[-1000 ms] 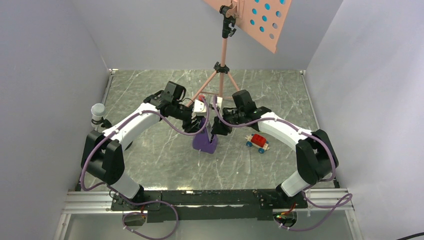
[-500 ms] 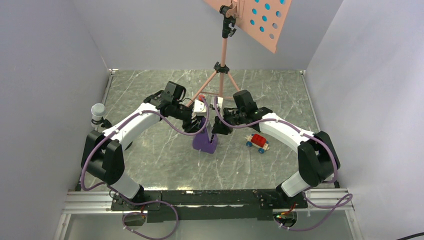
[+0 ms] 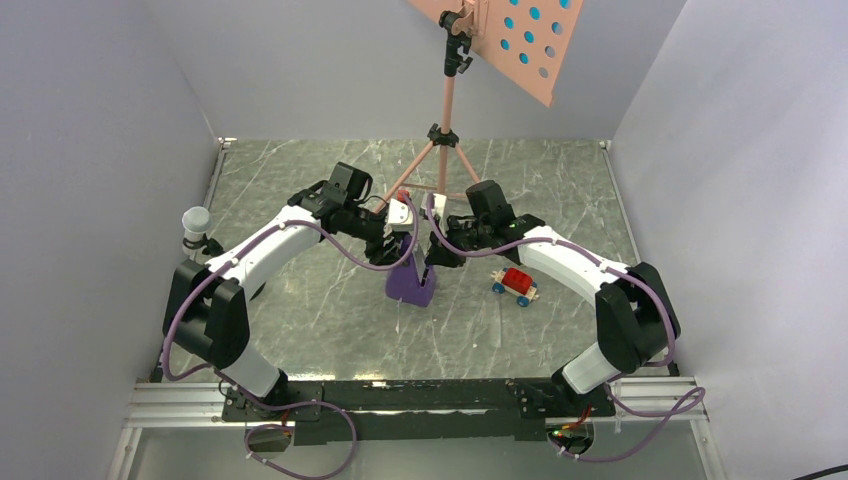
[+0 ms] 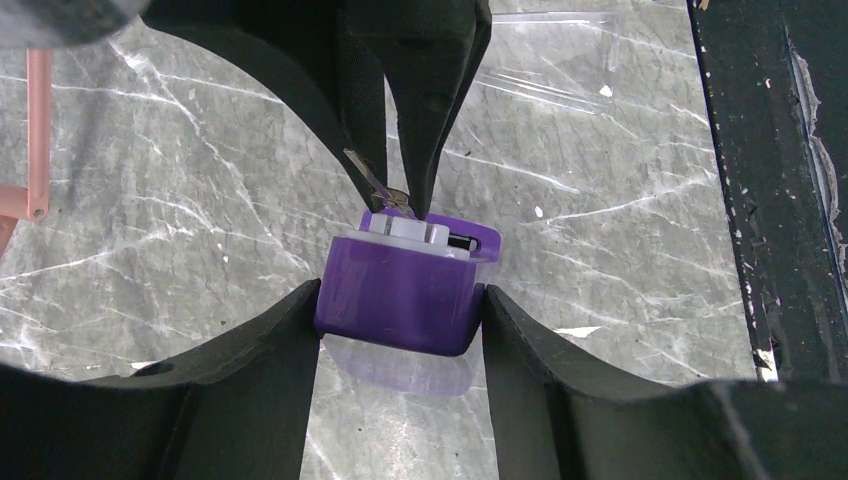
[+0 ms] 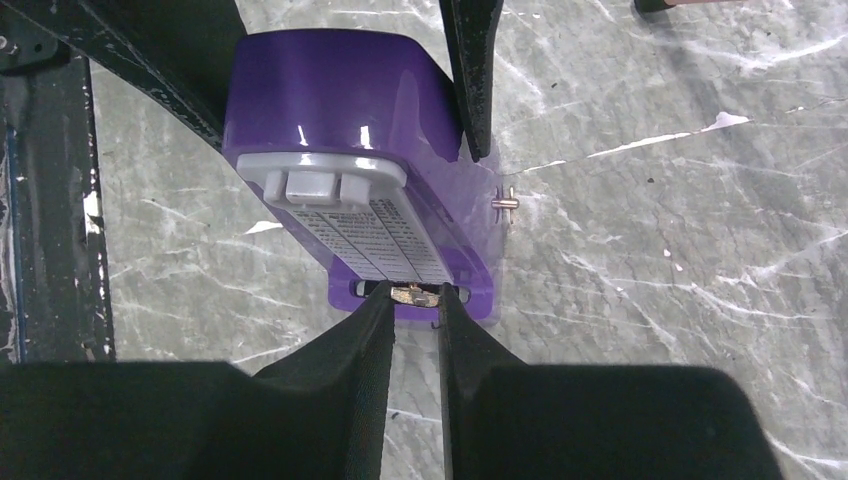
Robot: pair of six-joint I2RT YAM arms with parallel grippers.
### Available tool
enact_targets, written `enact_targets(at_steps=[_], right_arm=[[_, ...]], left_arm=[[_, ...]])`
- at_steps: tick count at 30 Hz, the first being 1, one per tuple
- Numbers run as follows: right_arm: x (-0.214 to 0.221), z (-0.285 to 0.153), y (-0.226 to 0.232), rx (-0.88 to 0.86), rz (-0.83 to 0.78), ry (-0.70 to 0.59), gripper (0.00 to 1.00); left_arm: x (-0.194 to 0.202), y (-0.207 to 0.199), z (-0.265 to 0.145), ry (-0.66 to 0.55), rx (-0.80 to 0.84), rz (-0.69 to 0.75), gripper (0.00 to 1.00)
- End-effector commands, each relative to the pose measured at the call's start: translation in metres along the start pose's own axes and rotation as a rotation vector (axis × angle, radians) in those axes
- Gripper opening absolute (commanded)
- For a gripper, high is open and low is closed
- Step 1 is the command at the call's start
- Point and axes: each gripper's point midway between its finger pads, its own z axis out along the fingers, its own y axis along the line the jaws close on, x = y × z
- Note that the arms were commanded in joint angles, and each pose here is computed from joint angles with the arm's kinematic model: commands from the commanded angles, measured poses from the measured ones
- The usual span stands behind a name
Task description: Pack up the instrument practice props
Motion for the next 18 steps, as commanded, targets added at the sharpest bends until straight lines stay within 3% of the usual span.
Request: enact_targets(at_steps=[1, 7, 18], right_arm=[[-0.015, -0.009, -0.001, 0.019, -0.057, -0.036, 0.15], [-0.022, -0.009, 0.003, -0.005, -0.061, -0.056, 0.09], [-0.034, -0.001, 0.003, -0.039, -0.093, -0.069, 0.1]], left_arm=[[0.019, -0.002, 0.011, 0.05, 0.019, -0.041, 0.01], [0.018, -0.001, 0.011, 0.046, 0.02, -0.043, 0.01], [0.019, -0.002, 0.012, 0.071, 0.027, 0.012, 0.01]])
